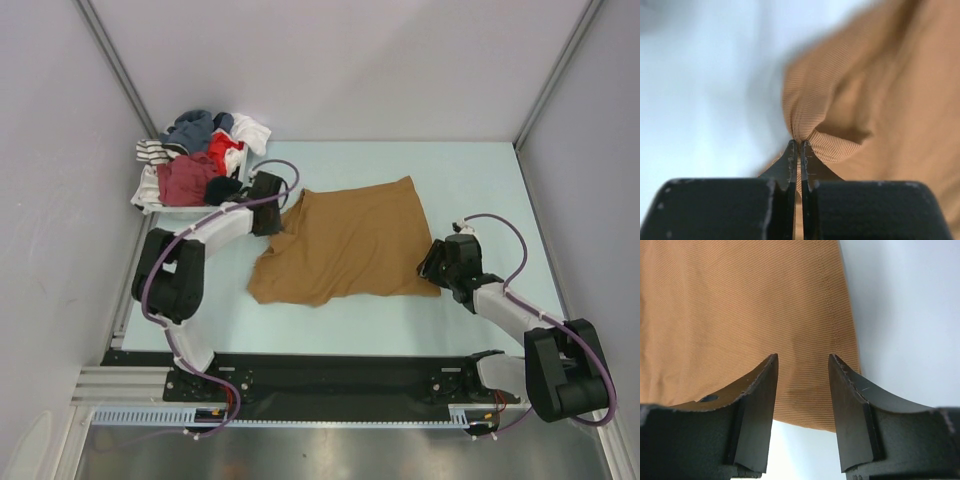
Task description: Fold and stack the tank tops
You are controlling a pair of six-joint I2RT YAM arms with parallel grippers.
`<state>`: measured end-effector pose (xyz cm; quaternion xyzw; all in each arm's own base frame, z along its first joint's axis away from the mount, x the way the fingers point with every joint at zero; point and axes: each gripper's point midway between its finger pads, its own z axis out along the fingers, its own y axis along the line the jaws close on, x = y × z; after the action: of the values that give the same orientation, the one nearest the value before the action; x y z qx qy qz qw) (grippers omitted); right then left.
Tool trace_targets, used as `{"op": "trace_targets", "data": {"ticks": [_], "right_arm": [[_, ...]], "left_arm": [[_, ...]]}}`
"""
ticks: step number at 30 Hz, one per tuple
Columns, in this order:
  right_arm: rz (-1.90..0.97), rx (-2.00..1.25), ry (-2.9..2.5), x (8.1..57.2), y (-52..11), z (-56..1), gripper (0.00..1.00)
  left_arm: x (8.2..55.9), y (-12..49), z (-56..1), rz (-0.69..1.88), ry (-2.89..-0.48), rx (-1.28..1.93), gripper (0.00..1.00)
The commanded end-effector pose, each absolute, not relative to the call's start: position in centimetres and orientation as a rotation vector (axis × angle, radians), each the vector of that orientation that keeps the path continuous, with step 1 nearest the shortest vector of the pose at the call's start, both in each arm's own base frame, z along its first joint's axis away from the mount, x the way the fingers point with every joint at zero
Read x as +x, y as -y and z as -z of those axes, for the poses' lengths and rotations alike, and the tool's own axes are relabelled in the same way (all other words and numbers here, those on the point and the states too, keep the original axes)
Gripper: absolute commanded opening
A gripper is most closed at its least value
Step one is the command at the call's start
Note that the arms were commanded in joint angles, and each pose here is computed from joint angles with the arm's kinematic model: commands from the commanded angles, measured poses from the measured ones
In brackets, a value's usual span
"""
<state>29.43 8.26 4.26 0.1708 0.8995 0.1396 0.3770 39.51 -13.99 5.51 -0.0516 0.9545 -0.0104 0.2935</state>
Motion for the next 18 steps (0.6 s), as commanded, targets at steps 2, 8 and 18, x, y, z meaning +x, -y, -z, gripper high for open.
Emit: {"op": "trace_targets", "data": {"ticks": [2,8,18], "right_arm": [[-0.366,0.440,-2.260,30.3,-8.4,-4.9,0.49],[-0.372,0.430,-2.261,30.3,-8.6,-4.9,0.51],[-0.333,0.461,-2.260,30.4,-8.0,-5.2,0.54]], "left_arm": [[43.4,9.1,-10.4,0.024,-2.363,-0.367,0.00],[44.2,5.2,-10.9,-0.084,-2.301,-0.511,0.93],[41.3,8.6,-13.4,0.037,-2.322,-0.327,0.93]]}}
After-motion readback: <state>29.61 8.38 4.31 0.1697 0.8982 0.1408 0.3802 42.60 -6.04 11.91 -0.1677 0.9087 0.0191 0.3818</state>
